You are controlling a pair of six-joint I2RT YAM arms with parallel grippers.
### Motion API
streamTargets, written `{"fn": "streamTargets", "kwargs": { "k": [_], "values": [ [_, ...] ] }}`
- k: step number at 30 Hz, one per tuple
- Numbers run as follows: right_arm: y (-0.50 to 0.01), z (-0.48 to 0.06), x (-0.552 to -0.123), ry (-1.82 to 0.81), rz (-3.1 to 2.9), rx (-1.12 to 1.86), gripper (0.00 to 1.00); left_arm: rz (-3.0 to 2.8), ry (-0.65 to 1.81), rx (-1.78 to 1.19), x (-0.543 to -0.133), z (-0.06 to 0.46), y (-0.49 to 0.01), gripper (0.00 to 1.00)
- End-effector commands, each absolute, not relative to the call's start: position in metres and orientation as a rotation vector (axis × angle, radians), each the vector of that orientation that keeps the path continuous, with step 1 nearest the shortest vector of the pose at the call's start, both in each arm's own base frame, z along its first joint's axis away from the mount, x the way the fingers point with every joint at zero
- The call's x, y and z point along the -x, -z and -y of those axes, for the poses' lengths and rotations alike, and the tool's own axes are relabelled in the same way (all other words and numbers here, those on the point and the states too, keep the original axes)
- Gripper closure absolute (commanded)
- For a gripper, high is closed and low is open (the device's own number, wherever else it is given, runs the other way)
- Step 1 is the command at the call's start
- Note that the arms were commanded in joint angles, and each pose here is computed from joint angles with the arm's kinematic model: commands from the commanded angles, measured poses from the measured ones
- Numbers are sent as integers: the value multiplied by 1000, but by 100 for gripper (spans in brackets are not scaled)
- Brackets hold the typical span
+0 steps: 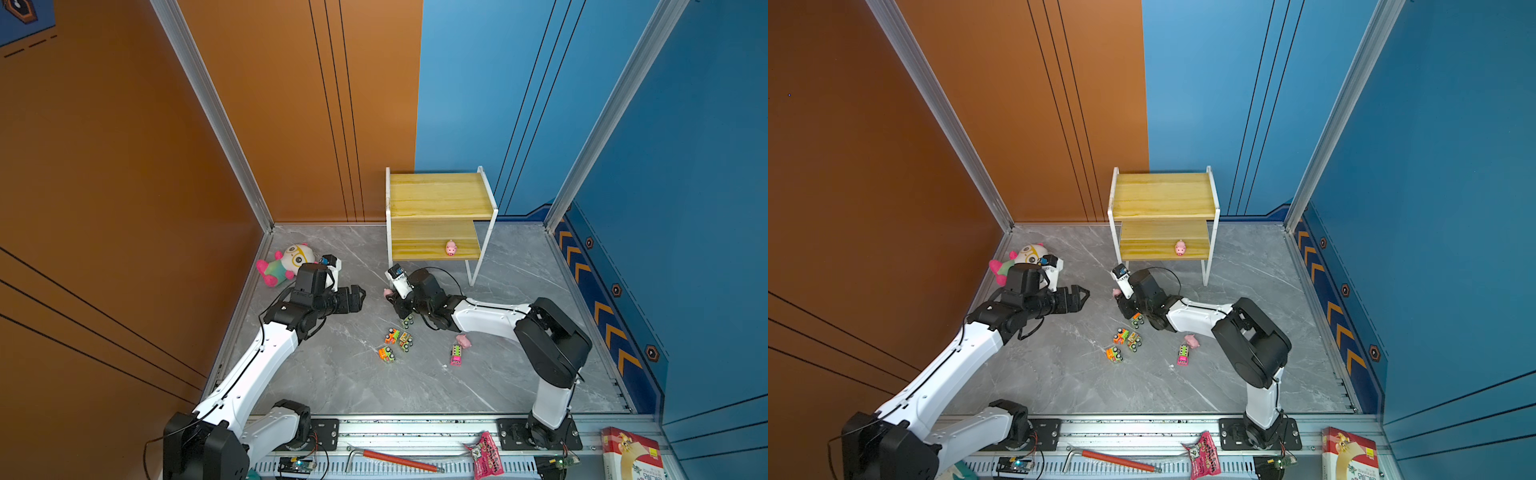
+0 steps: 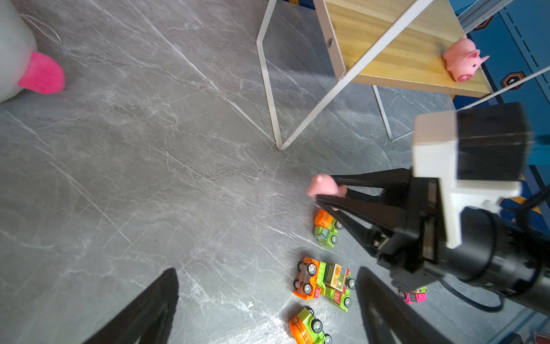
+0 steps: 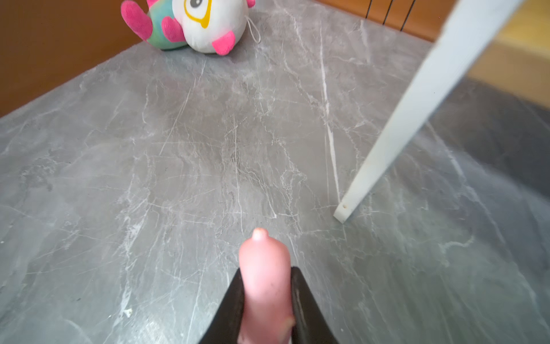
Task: Organize plastic toys on shelves
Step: Pick up the plastic toy from the center of the table.
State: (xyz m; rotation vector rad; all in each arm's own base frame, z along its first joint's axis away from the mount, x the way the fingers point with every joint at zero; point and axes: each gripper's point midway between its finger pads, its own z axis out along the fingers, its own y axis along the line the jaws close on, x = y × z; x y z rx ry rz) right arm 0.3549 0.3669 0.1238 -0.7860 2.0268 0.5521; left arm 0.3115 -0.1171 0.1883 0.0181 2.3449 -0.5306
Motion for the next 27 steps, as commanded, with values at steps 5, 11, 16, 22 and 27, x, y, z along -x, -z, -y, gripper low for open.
{"fn": "streamTargets", "kwargs": {
  "k": [5,11,16,22,27],
  "values": [
    [-159,-307,-365,-371,-2076,566,76,-2320,579,-16,-309,119,-194,7],
    [-195,-265,-397,-302,-2072,324,76,-2311,587,-19,-306,120,-197,7],
    [-219,-253,-410,-281,-2048,225,76,-2307,587,-22,-305,121,-198,7],
    [-226,-243,-426,-235,-2053,137,75,-2308,589,-25,-305,121,-198,7],
    [-228,-240,-438,-204,-2044,71,75,-2311,589,-24,-305,121,-197,7]
  ]
}}
